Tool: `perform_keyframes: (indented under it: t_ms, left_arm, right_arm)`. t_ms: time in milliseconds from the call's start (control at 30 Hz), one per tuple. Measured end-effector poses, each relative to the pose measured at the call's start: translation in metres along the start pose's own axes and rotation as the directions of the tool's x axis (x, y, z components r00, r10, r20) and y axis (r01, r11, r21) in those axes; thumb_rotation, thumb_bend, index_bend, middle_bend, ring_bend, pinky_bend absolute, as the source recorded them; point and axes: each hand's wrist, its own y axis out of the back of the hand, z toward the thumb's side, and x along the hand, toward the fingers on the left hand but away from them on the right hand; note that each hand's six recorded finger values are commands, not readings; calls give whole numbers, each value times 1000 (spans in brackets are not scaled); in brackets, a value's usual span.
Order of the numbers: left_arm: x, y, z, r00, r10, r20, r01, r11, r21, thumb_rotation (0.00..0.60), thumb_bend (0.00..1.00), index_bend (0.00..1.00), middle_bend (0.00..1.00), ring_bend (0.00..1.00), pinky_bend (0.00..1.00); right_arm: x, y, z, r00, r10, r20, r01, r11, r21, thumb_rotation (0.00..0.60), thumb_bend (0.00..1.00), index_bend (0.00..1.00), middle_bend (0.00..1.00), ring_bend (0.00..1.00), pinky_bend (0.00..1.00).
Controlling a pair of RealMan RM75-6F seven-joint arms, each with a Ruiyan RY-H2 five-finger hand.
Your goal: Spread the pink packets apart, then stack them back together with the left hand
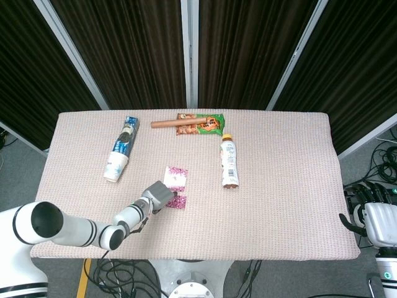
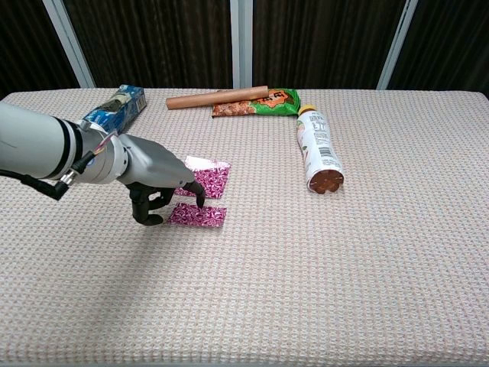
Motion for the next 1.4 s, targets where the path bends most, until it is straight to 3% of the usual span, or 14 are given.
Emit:
perform_keyframes:
  t_ms: [300, 633, 900, 1400]
  left_arm:
    - [-2, 13, -3, 997, 76, -34, -76, 997, 14, 600, 483, 218, 876, 858, 1000]
    - [25, 26, -6, 986, 152, -70, -150, 988, 26, 600, 483, 219, 876, 859, 1000]
    - [33, 17, -8, 991, 111, -80, -109, 994, 27, 600, 483, 219, 876, 858, 1000]
    - [13, -8, -59, 982, 24, -190, -19, 999, 28, 600, 483, 218, 876, 858, 995]
  right_arm:
    - [1, -1, 0, 1000, 3, 0, -3, 1000, -1, 511, 166, 261, 212, 107, 104]
    - [1, 0, -3, 1000, 4, 14, -4, 1000, 4, 510, 166, 261, 212, 107, 104]
    - [1, -1, -4, 1000, 6, 19, -6, 1000, 5, 509, 166, 261, 212, 107, 104]
    - [0, -1, 1, 1000, 2, 1, -2, 1000, -2, 513, 166, 261, 213, 107, 104]
